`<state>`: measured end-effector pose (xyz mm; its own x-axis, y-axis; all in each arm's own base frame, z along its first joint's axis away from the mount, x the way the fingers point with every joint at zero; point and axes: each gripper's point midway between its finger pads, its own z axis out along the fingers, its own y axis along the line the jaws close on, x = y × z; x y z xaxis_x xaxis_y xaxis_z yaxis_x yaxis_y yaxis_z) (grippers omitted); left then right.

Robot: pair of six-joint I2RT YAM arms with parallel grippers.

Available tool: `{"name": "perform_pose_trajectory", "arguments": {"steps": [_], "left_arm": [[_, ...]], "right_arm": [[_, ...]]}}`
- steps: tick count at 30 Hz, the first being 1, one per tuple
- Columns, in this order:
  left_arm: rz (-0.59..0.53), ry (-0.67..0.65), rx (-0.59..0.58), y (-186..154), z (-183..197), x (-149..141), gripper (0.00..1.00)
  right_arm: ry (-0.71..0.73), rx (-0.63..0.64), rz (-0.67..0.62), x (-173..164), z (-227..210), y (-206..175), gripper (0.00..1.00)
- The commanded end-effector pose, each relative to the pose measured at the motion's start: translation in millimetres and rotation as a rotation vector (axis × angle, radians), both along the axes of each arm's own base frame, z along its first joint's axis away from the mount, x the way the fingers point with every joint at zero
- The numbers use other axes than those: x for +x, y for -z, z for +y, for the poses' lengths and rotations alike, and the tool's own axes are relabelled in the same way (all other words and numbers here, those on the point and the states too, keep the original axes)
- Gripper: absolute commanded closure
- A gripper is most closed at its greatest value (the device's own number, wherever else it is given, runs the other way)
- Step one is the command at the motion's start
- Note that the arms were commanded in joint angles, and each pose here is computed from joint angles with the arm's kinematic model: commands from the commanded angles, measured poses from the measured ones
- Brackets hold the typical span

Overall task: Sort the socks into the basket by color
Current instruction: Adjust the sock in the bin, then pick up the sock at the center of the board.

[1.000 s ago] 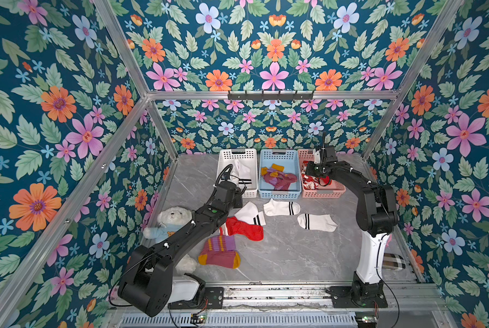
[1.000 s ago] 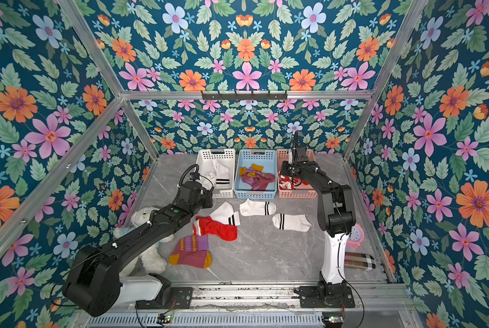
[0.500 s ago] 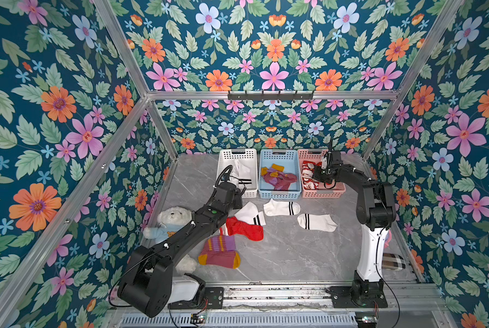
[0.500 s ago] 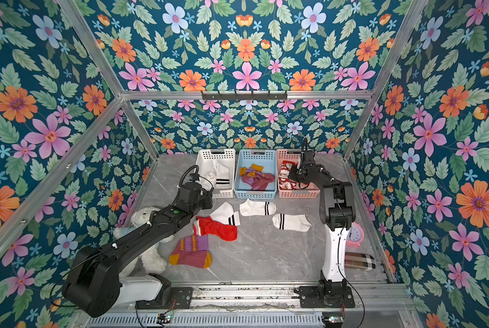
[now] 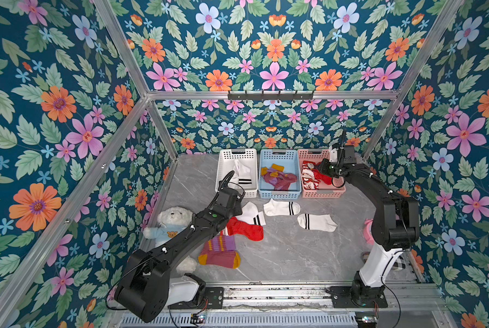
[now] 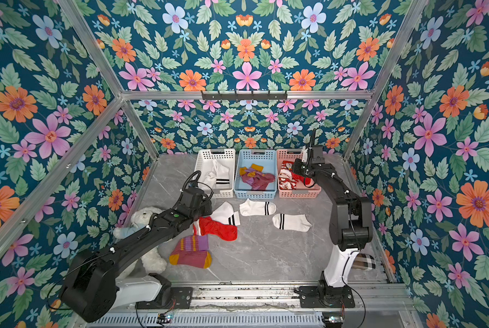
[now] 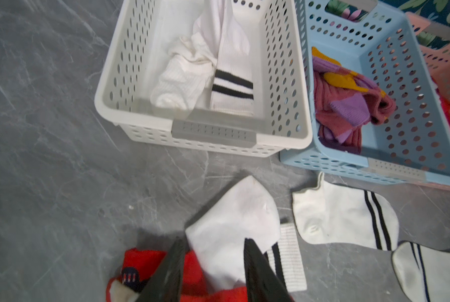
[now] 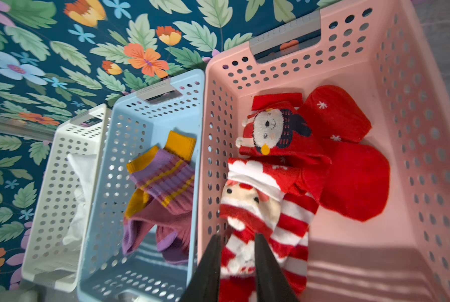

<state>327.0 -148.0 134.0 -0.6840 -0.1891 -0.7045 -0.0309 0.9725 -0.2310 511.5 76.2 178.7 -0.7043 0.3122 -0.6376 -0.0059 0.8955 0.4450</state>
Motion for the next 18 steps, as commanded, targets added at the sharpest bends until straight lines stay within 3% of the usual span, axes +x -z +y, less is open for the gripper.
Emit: {"name": "perform_pose_trajectory", "arguments": {"steps": [1,9,18], "left_arm": [[0.080,-0.097,0.022,14,15,-24,0.57],[0.136,-0.117,-0.016,23,10,-62,0.55],[0.193,-0.105,-0.016,37,-1,-86,0.57]], "right_arm": [[-0.034,0.039,-0.030,-14,10,-10,0.70],[-0.082,0.079,-0.024,-58,32,-6,0.65],[-0.106,0.117,0.020,-87,47,18,0.64]]}}
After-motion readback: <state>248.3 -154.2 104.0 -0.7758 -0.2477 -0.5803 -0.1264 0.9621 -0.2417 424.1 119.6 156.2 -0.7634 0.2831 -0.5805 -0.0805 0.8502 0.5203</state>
